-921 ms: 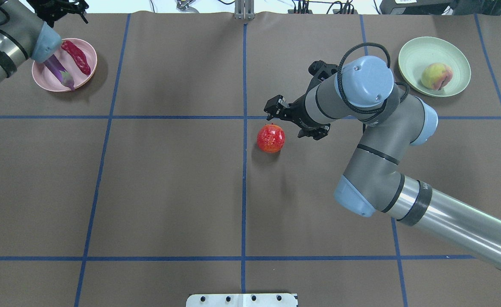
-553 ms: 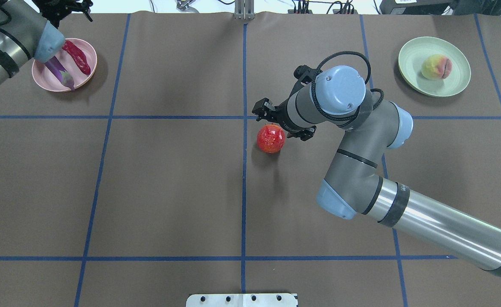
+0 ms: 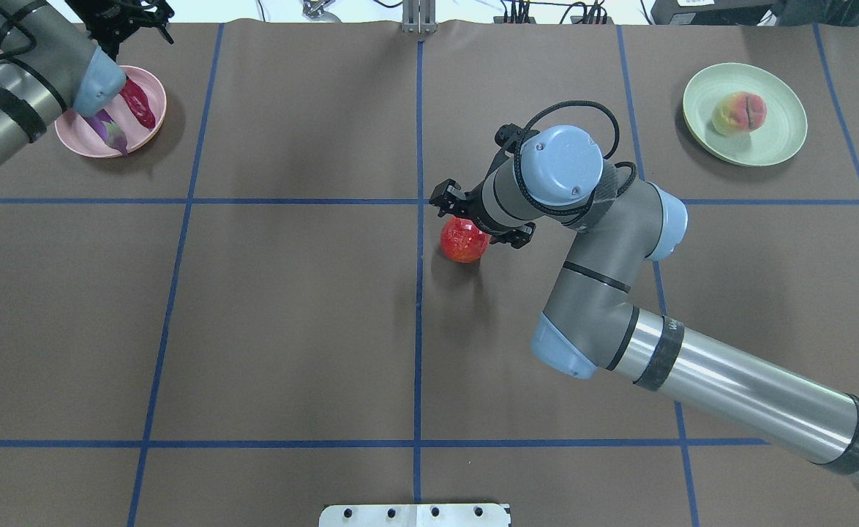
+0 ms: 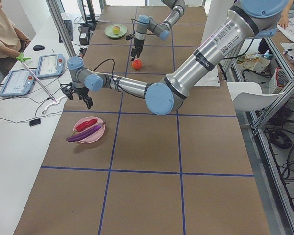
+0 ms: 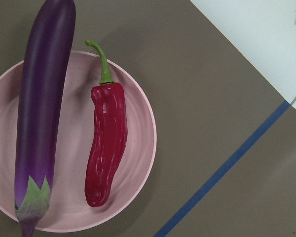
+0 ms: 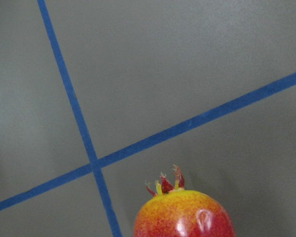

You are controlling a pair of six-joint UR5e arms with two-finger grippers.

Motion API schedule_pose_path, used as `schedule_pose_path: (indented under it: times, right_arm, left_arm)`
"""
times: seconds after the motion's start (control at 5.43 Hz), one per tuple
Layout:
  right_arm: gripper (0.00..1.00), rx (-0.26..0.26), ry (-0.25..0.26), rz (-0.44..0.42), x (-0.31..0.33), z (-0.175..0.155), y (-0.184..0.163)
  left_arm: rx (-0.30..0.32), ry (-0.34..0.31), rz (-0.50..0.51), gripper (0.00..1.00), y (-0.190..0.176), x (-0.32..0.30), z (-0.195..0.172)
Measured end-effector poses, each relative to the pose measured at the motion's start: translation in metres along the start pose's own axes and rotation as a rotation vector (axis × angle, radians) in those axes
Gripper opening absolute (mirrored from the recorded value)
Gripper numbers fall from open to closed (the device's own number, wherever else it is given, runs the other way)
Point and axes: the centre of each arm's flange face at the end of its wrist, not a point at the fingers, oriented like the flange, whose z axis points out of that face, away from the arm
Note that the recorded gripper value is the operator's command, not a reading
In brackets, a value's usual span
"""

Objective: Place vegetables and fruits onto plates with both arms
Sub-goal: 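Move the right gripper down onto the red pomegranate and grasp it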

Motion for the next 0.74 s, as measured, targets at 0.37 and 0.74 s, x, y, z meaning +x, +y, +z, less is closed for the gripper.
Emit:
schedule_pose_path:
  times: [0.37, 0.74]
  right_arm:
    - [1.0, -0.003, 0.032, 0.01, -0.001, 0.004, 0.003]
    - [0.88, -0.01, 0.054, 0.01, 0.003, 0.015, 0.009]
  left_arm:
    - [-0.001, 0.001, 0.0, 1.0, 0.001, 0.0, 0.0]
    - [-0.002, 0.001, 0.0, 1.0, 0.002, 0.001, 0.001]
